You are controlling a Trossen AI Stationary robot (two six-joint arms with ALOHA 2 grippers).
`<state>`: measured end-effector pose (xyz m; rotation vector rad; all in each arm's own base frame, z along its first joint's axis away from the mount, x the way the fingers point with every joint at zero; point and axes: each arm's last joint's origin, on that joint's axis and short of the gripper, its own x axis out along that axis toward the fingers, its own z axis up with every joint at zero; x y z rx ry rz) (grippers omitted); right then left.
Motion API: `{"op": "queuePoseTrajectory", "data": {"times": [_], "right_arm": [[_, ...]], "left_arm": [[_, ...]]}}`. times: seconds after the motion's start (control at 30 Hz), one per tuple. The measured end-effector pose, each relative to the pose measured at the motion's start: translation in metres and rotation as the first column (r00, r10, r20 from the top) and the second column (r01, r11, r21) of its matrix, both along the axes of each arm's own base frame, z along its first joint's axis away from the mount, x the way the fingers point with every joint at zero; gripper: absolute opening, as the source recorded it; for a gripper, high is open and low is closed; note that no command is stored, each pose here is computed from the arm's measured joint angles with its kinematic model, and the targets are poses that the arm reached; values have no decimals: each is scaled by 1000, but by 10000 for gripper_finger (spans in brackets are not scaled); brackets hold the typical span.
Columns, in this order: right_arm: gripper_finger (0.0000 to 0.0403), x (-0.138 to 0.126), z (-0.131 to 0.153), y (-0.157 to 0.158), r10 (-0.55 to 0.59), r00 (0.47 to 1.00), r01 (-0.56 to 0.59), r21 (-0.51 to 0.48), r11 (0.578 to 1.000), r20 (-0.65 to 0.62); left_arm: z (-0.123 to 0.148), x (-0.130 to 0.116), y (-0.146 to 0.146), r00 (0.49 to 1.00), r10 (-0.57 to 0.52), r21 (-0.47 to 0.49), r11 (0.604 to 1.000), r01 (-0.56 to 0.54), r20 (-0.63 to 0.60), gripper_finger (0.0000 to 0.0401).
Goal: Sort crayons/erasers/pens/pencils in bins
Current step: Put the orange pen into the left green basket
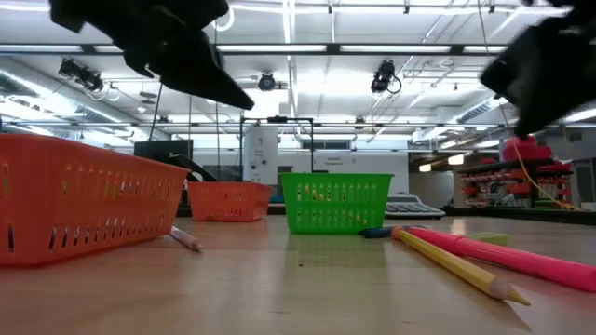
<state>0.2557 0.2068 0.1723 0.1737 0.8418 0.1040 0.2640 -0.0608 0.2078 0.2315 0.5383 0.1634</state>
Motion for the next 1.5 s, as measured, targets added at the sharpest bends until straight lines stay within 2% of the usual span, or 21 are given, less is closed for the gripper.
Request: {"op": "queuePoseTrajectory", "data": {"times": [0.13, 0.27, 0.4, 0.47, 0.63, 0.73, 0.83, 0.97, 1.03, 1.23, 1.5], "right_arm": [[202, 0, -21, 22, -17, 999, 18, 33, 999, -34], [202, 13, -36, 40, -49, 997, 50, 26, 998, -66], [202, 31, -34, 57, -27, 997, 25, -34, 999, -72], [202, 38, -31, 63, -34, 996, 28, -69, 997, -88], [202, 47, -18, 73, -148, 981, 140, -72, 988, -123], [202, 45, -14, 74, -230, 968, 219, -110, 969, -98], [202, 40, -17, 72, -318, 947, 308, -160, 938, -40], [202, 39, -31, 69, -440, 896, 442, -211, 872, 57], [202, 39, -42, 70, -483, 872, 489, -204, 848, 81], [202, 37, -63, 75, -537, 842, 538, -167, 826, 53], [191, 30, -63, 76, -548, 834, 548, -189, 815, 58]], "left_arm": [[-4, 12, 7, 987, -159, -27, 987, 160, 13, 57], [-4, 17, 17, 972, -233, -26, 972, 234, 34, 48], [3, 18, 28, 959, -276, 28, 961, 275, 60, 44], [13, 18, 34, 950, -288, 67, 957, 281, 118, 44], [33, 15, 49, 904, -351, 70, 936, 344, 244, 44], [39, 14, 54, 868, -405, 53, 912, 407, 288, 39], [36, 13, 56, 850, -440, -16, 886, 464, 289, 34], [31, 14, 52, 843, -464, -87, 860, 502, 274, 30], [30, 14, 49, 842, -467, -106, 855, 508, 270, 30], [21, 17, 34, 821, -520, -107, 826, 553, 235, 30], [25, 15, 28, 799, -551, -70, 811, 581, 240, 21]]}}
